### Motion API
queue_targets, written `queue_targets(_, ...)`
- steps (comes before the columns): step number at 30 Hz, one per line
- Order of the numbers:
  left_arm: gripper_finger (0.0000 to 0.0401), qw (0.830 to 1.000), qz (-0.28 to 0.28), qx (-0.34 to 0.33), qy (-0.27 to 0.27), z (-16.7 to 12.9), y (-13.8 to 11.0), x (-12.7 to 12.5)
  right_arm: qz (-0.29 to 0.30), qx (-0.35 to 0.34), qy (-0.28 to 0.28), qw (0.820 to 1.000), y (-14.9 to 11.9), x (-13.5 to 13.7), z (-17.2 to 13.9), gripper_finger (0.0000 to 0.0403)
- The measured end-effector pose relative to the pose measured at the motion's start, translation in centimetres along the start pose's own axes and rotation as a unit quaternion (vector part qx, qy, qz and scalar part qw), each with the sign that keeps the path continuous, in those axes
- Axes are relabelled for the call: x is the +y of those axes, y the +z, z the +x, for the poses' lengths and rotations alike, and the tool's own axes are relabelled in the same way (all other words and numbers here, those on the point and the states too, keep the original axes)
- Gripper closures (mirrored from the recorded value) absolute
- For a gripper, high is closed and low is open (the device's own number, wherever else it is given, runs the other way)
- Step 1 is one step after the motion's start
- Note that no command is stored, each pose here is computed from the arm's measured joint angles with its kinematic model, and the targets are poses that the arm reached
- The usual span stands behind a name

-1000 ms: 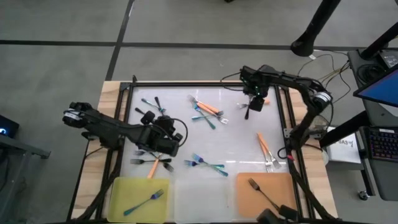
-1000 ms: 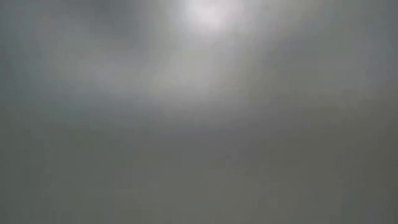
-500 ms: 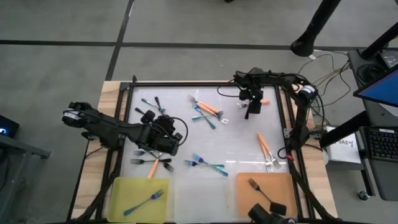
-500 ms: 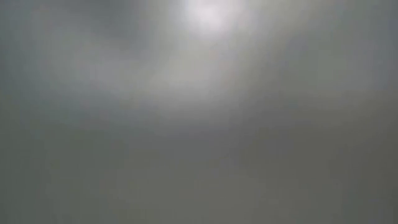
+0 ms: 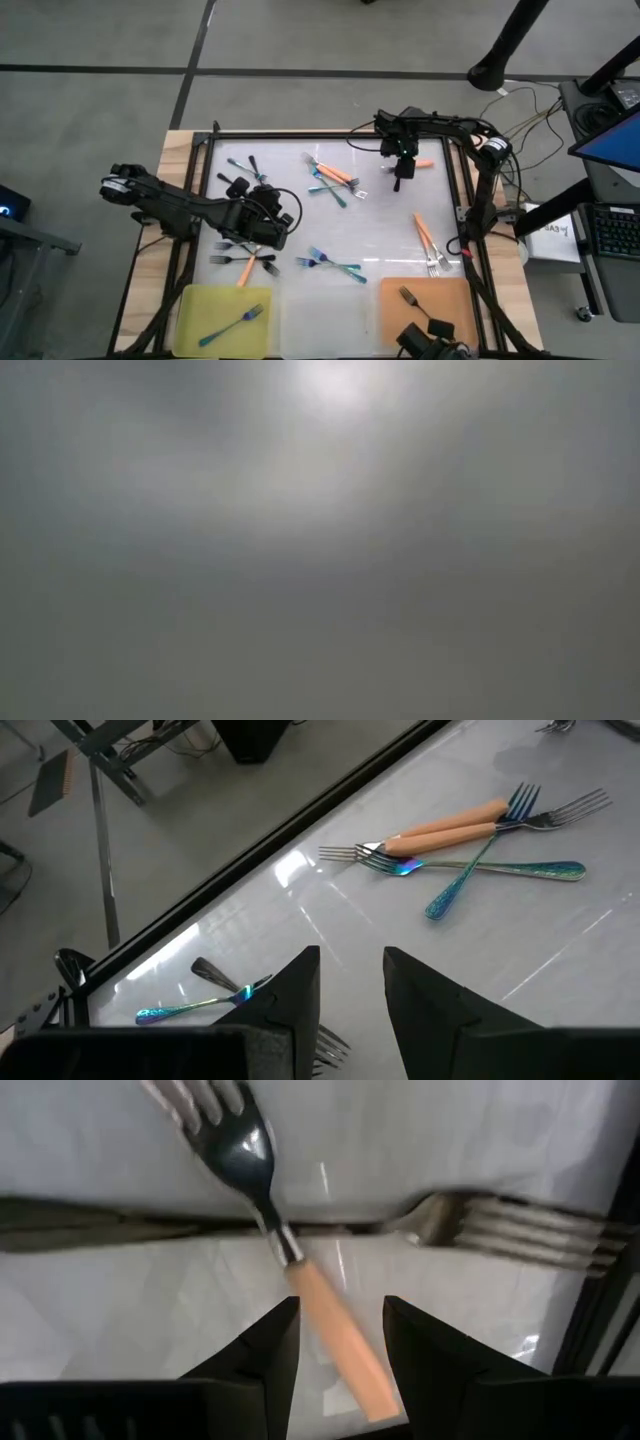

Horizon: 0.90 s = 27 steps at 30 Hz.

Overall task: Sort silverware by color (type)
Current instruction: Put the orange fork into the transparent bin

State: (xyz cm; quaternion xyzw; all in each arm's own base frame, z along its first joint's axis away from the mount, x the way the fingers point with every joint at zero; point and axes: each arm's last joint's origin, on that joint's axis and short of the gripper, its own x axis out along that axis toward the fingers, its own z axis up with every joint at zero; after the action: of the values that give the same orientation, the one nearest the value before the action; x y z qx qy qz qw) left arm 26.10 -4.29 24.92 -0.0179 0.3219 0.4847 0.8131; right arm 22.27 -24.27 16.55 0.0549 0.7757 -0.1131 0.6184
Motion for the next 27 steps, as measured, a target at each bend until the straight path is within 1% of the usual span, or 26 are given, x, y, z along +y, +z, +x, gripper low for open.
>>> queue_targets(5,0.0307,1.0,-0.002,0.0,0.0,0.0,0.0,0.0,-0.002,-0.002,0.002,1.0,0.2,0.0,0.2,0.0266)
queue_targets(12,0.0307,1.0,-0.004,-0.001,-0.001,0.0,0.0,0.0,-0.007,-0.002,0.029,1.0,0.8,0.0,1.6,0.0266)
queue_targets(20,0.0307,1.0,-0.004,-0.001,-0.001,0.0,0.0,0.0,-0.007,-0.002,0.032,0.999,1.1,-0.1,2.0,0.0267)
queue_targets(23,0.0307,1.0,-0.004,-0.001,-0.001,0.0,0.0,0.0,-0.006,-0.002,0.032,0.999,1.1,-0.1,2.0,0.0277)
queue_targets(27,0.0307,1.0,-0.005,-0.001,-0.001,0.0,0.0,0.0,-0.005,-0.002,0.036,0.999,1.1,0.0,2.0,0.0311)
